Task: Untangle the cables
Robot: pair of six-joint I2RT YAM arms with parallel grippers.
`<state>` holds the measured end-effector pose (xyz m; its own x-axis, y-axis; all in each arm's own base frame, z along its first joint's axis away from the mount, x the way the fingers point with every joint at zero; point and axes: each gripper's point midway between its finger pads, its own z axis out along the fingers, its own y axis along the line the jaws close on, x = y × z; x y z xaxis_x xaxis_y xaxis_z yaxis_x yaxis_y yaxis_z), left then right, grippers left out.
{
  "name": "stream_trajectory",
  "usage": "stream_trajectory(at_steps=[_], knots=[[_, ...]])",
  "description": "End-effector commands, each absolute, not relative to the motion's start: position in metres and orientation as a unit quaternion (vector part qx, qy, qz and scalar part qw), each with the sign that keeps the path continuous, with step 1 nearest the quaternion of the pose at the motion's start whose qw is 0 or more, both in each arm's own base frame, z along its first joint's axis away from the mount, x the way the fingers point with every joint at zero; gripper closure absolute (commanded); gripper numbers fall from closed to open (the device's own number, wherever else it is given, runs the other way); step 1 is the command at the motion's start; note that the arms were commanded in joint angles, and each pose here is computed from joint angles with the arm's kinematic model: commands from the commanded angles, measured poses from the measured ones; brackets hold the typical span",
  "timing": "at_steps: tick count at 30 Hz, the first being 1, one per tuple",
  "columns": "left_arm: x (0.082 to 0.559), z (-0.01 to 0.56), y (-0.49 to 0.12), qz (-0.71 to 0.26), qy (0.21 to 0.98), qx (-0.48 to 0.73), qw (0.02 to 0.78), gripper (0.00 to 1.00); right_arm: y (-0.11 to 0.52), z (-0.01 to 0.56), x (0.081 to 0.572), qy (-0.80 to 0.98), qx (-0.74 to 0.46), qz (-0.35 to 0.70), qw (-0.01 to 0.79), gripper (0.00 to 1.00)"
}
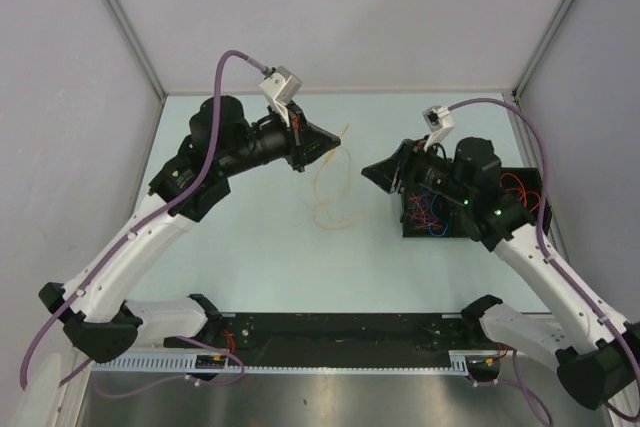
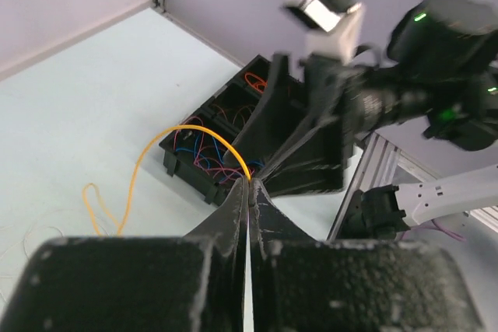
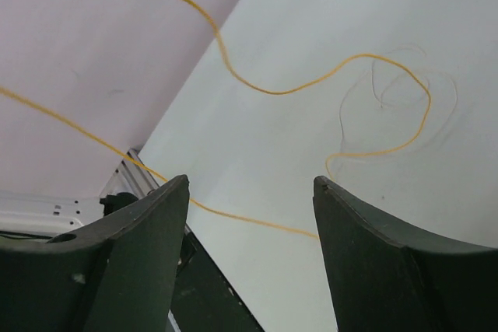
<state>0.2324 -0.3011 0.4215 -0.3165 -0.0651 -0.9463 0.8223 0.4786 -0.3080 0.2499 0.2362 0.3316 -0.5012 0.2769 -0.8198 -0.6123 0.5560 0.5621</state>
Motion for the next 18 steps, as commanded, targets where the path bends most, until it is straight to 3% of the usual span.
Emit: stream_trajectory(at_steps=[1,6,18], knots=[[0.221,0.426,-0.295,-0.436,0.666,0.288,0.532,1.00,0.240,0.297,0.272,0.778,-0.053,0.425,0.460,0.29],[0.219,0.387,-0.289,-0.425,0.685,0.281,0.521,1.00,0.248,0.258,0.293,0.815,0.030,0.424,0.394,0.19],[0.204,0.345,-0.281,-0.428,0.689,0.294,0.507,1.00,0.270,0.198,0.322,0.840,0.136,0.427,0.307,0.16]])
